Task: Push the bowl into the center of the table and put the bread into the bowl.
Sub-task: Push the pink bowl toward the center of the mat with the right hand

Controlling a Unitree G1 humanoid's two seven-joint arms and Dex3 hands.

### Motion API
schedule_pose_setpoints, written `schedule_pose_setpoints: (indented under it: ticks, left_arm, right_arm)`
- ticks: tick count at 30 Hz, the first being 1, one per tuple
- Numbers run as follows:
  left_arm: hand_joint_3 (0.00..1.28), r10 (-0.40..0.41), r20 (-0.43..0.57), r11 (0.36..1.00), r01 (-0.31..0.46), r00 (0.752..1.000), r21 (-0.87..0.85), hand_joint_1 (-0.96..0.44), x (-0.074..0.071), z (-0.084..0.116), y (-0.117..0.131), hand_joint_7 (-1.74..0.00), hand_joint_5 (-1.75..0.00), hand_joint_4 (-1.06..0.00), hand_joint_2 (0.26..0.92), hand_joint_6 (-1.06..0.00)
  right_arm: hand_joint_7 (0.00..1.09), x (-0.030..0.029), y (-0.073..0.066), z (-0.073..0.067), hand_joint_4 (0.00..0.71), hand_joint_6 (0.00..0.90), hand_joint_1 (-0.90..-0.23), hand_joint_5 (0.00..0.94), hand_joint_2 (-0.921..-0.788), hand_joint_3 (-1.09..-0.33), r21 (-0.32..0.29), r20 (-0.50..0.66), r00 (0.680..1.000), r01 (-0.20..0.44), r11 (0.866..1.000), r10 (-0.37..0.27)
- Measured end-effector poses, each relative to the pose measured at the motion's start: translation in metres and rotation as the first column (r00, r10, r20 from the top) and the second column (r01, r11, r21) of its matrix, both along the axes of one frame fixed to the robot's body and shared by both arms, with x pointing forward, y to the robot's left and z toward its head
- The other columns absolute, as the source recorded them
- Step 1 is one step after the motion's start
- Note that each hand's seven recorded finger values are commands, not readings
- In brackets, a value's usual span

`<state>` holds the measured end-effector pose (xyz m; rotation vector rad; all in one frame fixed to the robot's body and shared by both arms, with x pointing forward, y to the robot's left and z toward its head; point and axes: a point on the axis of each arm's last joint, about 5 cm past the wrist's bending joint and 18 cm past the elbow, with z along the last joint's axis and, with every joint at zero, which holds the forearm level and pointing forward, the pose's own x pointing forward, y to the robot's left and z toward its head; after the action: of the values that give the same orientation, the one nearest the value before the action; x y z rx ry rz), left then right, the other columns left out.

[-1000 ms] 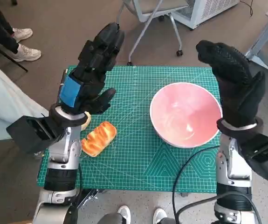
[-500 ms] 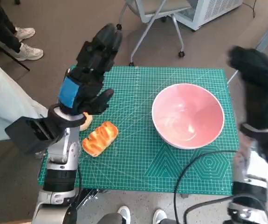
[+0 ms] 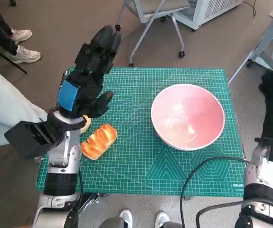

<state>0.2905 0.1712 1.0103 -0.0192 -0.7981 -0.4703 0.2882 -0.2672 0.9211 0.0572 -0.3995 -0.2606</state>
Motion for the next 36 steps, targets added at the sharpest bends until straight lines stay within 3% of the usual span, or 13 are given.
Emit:
schedule_pose_setpoints:
  ticks: [8, 16, 24, 36]
  left_arm:
    - [0.53, 0.010, 0.002, 1.000, -0.010, 1.000, 0.001, -0.62, 0.000, -0.002, 0.002, -0.31, -0.01, -0.02, 0.921, 0.00]
    - [0.53, 0.019, 0.006, 1.000, -0.019, 1.000, 0.006, -0.62, 0.000, -0.002, 0.004, -0.31, -0.01, -0.02, 0.921, 0.00]
    - [0.53, 0.031, 0.015, 0.999, -0.032, 0.999, 0.014, -0.63, -0.002, -0.001, 0.008, -0.30, -0.01, -0.02, 0.921, 0.00]
    - [0.52, 0.075, 0.011, 0.997, -0.075, 0.997, 0.018, -0.63, -0.009, -0.004, 0.018, -0.28, 0.00, -0.01, 0.921, 0.00]
  right_arm:
    - [0.25, 0.0021, 0.006, -0.017, 0.131, 0.167, -0.614, 0.013, -0.921, -0.832, 0.059, -0.195, 0.981, 0.005, 0.998, 0.007]
    - [0.24, 0.0055, 0.023, -0.030, 0.132, 0.167, -0.643, 0.008, -0.921, -0.832, 0.133, -0.326, 0.943, -0.025, 0.991, 0.067]
    - [0.24, 0.0107, 0.047, -0.037, 0.118, 0.180, -0.616, 0.002, -0.921, -0.801, 0.233, -0.363, 0.921, -0.058, 0.971, 0.142]
    - [0.23, 0.0205, 0.075, -0.033, 0.121, 0.188, -0.643, 0.003, -0.921, -0.788, 0.282, -0.345, 0.912, -0.125, 0.951, 0.222]
